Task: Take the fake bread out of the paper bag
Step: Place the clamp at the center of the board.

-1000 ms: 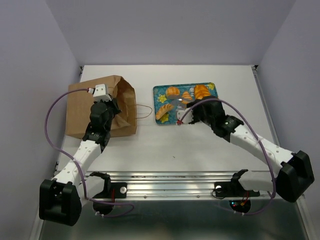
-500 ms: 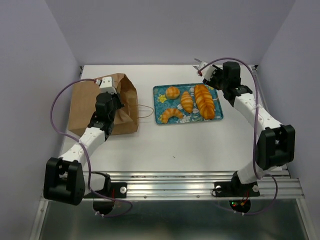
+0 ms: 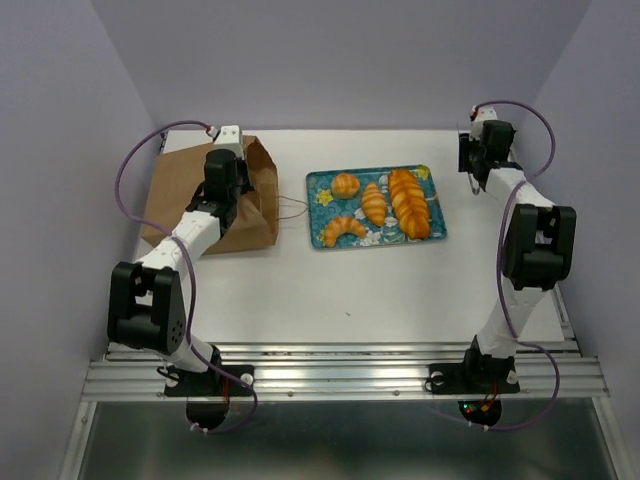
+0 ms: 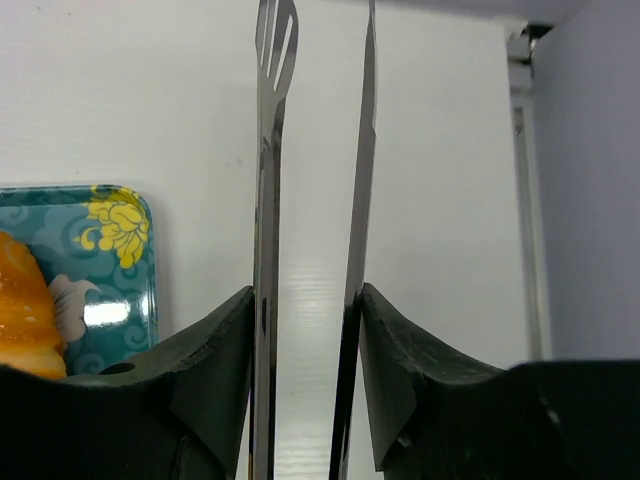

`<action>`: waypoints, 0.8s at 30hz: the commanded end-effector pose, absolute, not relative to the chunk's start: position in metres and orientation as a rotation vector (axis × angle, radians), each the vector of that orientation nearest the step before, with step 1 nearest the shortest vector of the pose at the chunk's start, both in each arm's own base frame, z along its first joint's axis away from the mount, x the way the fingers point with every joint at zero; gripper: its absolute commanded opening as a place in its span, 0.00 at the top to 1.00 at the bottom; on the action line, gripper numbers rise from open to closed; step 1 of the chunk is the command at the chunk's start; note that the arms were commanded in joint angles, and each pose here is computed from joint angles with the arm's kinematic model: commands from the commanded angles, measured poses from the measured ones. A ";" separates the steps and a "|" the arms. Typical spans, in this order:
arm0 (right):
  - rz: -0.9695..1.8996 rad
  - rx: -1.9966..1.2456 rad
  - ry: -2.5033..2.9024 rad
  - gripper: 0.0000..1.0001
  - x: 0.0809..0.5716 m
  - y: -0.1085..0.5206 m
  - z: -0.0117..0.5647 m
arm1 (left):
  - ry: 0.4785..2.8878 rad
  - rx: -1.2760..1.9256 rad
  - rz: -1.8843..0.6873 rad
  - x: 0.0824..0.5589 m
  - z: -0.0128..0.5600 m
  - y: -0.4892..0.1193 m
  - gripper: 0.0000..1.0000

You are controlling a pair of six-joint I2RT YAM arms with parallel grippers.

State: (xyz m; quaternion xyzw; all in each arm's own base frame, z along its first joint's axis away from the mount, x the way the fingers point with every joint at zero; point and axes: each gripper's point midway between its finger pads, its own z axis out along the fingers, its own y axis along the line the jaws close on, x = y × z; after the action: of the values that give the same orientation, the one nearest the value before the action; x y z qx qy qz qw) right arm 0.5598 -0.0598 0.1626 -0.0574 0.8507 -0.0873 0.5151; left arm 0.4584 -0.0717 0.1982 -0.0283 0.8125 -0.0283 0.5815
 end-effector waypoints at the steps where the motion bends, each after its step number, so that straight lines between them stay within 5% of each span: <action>1: -0.150 0.154 1.987 0.52 0.565 -0.072 0.170 | 1.843 -0.034 -0.075 0.470 0.233 -0.073 1.00; 20: -0.127 0.379 2.312 0.41 0.511 -0.081 0.046 | 1.676 -0.179 -0.590 0.454 0.354 -0.084 1.00; 22: -0.136 0.371 2.327 0.31 0.505 -0.081 0.042 | 1.666 -0.180 -0.687 0.450 0.355 -0.082 1.00; 24: -0.141 0.365 2.336 0.00 0.500 -0.081 0.040 | 1.650 -0.209 -0.755 0.449 0.358 -0.076 1.00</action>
State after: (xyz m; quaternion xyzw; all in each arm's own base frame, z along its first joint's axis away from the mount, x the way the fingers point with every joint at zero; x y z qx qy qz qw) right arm 0.5002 -0.0757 0.0304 0.1391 0.9200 -0.0480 0.3634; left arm 0.4622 -0.0672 0.3183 -0.0947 0.7598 -0.2286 0.6012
